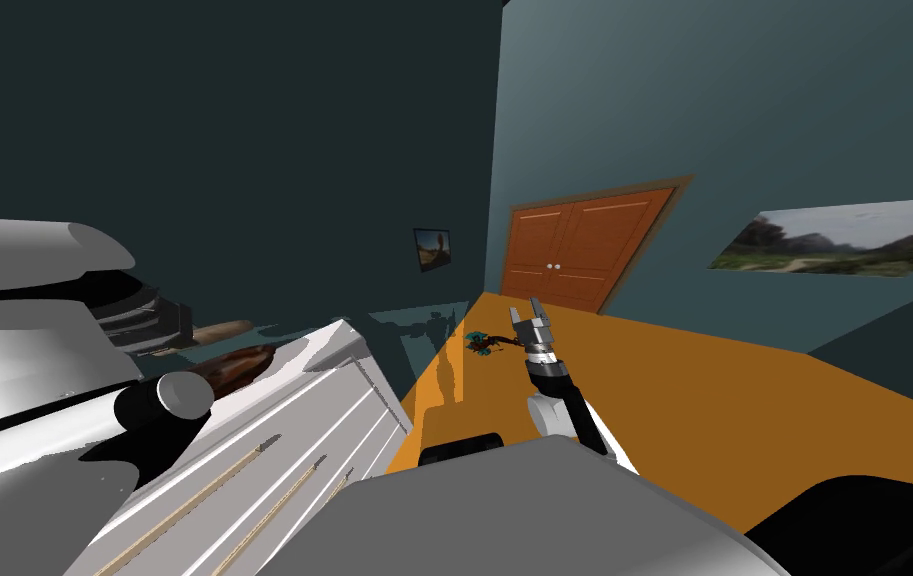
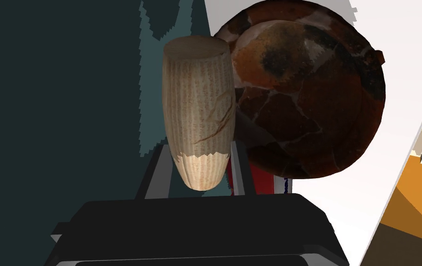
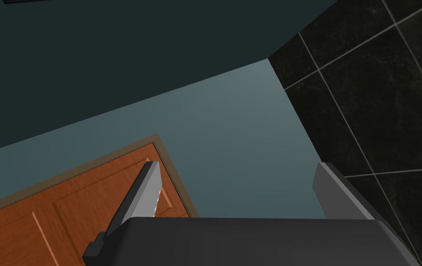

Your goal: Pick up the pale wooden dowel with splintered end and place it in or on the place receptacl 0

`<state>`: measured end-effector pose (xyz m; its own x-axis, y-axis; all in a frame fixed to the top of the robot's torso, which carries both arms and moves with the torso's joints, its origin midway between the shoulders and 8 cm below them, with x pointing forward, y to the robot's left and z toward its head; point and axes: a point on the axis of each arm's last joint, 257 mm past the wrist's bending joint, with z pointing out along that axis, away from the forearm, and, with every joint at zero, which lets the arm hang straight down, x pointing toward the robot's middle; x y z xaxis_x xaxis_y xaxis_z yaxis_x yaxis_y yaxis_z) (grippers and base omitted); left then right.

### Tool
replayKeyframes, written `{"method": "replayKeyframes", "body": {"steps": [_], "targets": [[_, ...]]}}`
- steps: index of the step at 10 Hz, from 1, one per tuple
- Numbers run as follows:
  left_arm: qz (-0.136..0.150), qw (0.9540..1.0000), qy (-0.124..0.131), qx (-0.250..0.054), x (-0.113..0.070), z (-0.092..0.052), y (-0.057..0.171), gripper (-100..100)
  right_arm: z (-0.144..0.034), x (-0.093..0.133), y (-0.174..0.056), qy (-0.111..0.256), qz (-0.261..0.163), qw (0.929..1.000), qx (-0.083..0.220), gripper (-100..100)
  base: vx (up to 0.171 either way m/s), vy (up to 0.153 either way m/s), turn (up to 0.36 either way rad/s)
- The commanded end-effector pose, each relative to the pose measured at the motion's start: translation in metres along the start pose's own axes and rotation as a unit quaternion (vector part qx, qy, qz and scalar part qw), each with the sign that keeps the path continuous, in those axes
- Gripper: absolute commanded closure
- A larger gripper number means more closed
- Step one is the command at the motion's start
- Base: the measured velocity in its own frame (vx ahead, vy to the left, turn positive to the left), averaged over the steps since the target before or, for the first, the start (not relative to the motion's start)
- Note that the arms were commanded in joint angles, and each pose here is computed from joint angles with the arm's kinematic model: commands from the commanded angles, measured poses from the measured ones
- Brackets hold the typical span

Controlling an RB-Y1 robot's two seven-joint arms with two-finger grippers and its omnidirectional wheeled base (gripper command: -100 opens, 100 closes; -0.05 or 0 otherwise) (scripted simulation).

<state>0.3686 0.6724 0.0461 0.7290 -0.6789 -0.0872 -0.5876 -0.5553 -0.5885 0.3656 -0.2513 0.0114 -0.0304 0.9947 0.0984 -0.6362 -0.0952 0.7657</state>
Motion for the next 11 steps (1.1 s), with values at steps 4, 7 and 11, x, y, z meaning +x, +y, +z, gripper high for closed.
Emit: {"method": "replayKeyframes", "body": {"steps": [4, 7, 11], "targets": [[0.000, 1.0000, 0.000, -0.003, 0.000, 0.000, 0.001, -100, 0.000, 0.000, 0.000, 0.000, 0.000, 1.0000, 0.000, 0, 0.000, 0.000, 0.000], [0.000, 1.0000, 0.000, -0.003, 0.000, 0.000, 0.001, 0, 0.000, 0.000, 0.000, 0.000, 0.000, 1.0000, 0.000, 0, 0.000, 0.000, 0.000], [-0.012, 0.9998, -0.014, -0.005, -0.042, -0.017, -0.015, -100, 0.000, 0.000, 0.000, 0.000, 0.000, 1.0000, 0.000, 0, 0.013, -0.031, -0.095]]}}
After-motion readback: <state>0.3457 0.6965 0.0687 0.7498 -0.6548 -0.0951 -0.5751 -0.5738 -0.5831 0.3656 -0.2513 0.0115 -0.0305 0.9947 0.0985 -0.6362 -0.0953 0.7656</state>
